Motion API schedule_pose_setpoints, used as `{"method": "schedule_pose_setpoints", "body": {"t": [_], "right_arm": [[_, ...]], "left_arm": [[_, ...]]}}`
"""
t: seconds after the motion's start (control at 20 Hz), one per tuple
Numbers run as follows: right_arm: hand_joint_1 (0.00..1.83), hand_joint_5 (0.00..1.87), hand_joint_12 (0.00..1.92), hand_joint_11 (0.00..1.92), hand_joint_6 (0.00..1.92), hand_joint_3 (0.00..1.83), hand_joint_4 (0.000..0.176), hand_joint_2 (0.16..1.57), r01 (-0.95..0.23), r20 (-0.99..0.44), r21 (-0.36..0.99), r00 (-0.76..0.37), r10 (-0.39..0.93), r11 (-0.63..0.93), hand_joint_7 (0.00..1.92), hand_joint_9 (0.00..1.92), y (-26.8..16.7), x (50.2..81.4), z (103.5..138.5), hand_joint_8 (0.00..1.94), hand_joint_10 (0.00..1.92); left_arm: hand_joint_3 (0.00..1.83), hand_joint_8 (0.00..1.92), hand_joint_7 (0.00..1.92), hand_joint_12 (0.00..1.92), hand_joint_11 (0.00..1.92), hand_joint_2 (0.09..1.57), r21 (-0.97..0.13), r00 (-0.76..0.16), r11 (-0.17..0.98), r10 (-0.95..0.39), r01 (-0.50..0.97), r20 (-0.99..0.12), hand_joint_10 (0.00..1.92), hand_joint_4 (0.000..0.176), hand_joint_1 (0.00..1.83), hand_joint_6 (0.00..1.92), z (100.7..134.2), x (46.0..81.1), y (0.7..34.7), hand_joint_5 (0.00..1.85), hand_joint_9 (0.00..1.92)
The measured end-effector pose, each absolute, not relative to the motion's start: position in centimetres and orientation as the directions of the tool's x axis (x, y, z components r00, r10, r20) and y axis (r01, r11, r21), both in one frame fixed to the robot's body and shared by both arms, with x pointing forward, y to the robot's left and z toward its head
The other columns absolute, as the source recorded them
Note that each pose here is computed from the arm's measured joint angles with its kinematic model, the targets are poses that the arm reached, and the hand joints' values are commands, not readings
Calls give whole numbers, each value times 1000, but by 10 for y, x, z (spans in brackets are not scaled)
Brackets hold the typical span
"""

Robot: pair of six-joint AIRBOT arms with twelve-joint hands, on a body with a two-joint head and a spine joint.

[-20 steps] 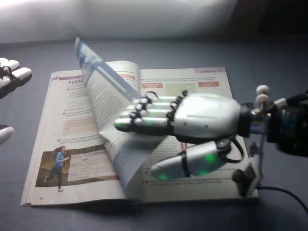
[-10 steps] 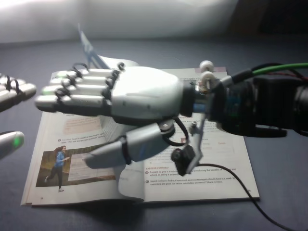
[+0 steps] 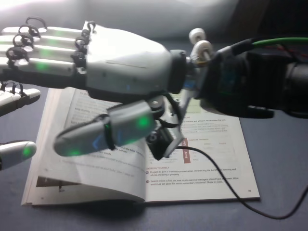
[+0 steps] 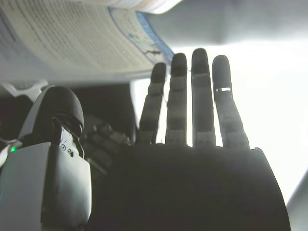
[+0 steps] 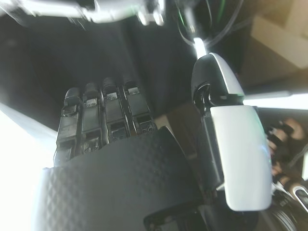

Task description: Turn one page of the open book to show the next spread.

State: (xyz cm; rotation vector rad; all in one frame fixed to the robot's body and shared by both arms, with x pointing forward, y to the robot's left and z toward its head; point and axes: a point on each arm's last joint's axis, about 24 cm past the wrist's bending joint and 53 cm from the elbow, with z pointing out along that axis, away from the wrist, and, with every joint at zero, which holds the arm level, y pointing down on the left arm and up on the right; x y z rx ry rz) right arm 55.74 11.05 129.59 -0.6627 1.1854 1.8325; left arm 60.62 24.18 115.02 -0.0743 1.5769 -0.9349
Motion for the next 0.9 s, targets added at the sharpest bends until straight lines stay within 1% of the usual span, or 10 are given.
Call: {"method": "schedule_pose_setpoints", "body": {"t": [0.25,0.4,0.45,0.5,0.55,0.6,0.65,0.7,0.75,0.9], "right_arm": [[0,0,0,0,0,0,0,1207,-878,-800,450,-478,363,-163,0,0,71,557,1302,0,0],[0,0,0,0,0,0,0,1206,-879,-823,464,-473,315,-109,0,0,54,553,1282,0,0],[0,0,0,0,0,0,0,1206,-868,-815,489,-491,306,-90,0,0,52,554,1274,0,0],[8,0,0,0,0,0,0,1221,-850,-806,524,-516,290,-55,0,0,38,554,1258,0,0],[95,0,0,0,0,0,0,1215,-842,-805,538,-523,279,-24,0,0,27,556,1248,0,0],[18,0,0,0,0,11,0,1249,-830,-804,557,-527,274,39,0,0,9,565,1236,0,0],[3,0,0,0,0,7,25,1242,-813,-802,573,-529,278,106,0,0,-8,575,1228,0,0],[0,0,0,0,0,4,18,1235,-791,-794,589,-530,298,163,0,0,-27,584,1225,0,0],[0,0,0,0,0,0,0,1226,-774,-788,600,-527,318,205,0,0,-42,590,1224,0,0],[0,0,0,0,0,7,0,1244,-725,-786,613,-518,338,314,0,0,-76,599,1209,0,0]], "left_arm": [[0,7,339,923,0,1234,-605,-257,663,-552,441,-793,22,0,0,10,1153,604,241,227,357],[0,6,339,923,0,1233,-585,-219,672,-552,453,-804,22,0,0,9,1168,600,247,228,357],[12,0,67,184,0,1467,-578,-204,677,-552,456,-808,4,0,259,2,1173,600,251,76,71],[15,0,13,36,0,1512,-577,-181,671,-566,465,-804,0,42,213,0,1181,597,254,14,13],[13,0,2,6,0,1541,-571,-176,671,-563,473,-808,0,25,234,0,1183,595,255,2,2],[6,0,0,0,0,1536,-568,-174,679,-558,465,-811,0,0,213,2,1181,596,256,9,0],[2,0,0,0,0,1527,-571,-167,681,-564,459,-808,0,15,149,0,1182,597,259,1,0],[0,0,0,0,0,1518,-570,-161,680,-568,461,-807,0,33,107,0,1183,597,259,0,0],[0,0,0,0,0,1495,-567,-162,674,-567,473,-808,0,32,91,0,1185,595,257,0,0],[0,0,0,11,18,1421,-572,-167,652,-575,498,-801,0,3,192,4,1185,592,249,18,0]]}}
